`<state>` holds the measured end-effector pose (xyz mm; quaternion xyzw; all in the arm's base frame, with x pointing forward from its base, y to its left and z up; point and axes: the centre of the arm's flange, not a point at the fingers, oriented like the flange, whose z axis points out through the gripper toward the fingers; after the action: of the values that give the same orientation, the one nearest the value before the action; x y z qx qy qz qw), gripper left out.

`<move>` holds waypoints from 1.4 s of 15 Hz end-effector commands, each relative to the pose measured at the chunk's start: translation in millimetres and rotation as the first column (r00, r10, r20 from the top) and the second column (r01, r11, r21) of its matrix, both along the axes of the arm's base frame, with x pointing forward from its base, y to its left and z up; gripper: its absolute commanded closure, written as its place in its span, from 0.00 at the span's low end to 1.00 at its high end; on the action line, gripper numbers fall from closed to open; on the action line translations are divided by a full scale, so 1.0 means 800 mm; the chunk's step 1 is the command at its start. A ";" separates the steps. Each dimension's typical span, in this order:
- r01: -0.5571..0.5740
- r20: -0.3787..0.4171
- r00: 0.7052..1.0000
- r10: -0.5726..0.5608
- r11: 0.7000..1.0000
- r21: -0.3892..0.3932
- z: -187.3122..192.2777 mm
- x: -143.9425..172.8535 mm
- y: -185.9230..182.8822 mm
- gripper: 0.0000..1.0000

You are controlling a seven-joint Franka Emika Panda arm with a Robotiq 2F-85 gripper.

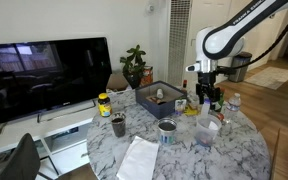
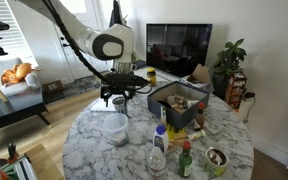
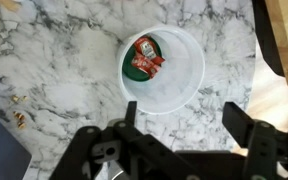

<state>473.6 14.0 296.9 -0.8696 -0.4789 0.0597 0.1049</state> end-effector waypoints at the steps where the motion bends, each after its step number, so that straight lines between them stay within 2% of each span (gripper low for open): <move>1: 0.083 0.035 0.995 -0.089 0.987 0.135 0.079 -0.044 -0.025 0.00; 6: 0.135 0.046 0.988 -0.149 0.966 0.222 0.176 -0.084 -0.039 0.00; 10: 0.139 0.082 0.983 -0.162 0.962 0.236 0.222 -0.106 -0.035 0.00; 11: 0.122 0.075 0.987 -0.141 0.968 0.218 0.210 -0.080 -0.043 0.00; 14: 0.124 0.098 0.984 -0.148 0.967 0.222 0.228 -0.090 -0.039 0.00; 21: 0.126 0.087 0.985 -0.149 0.967 0.223 0.221 -0.093 -0.038 0.00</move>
<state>399.0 -16.6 474.0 -0.8860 -0.4257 -0.0451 0.1780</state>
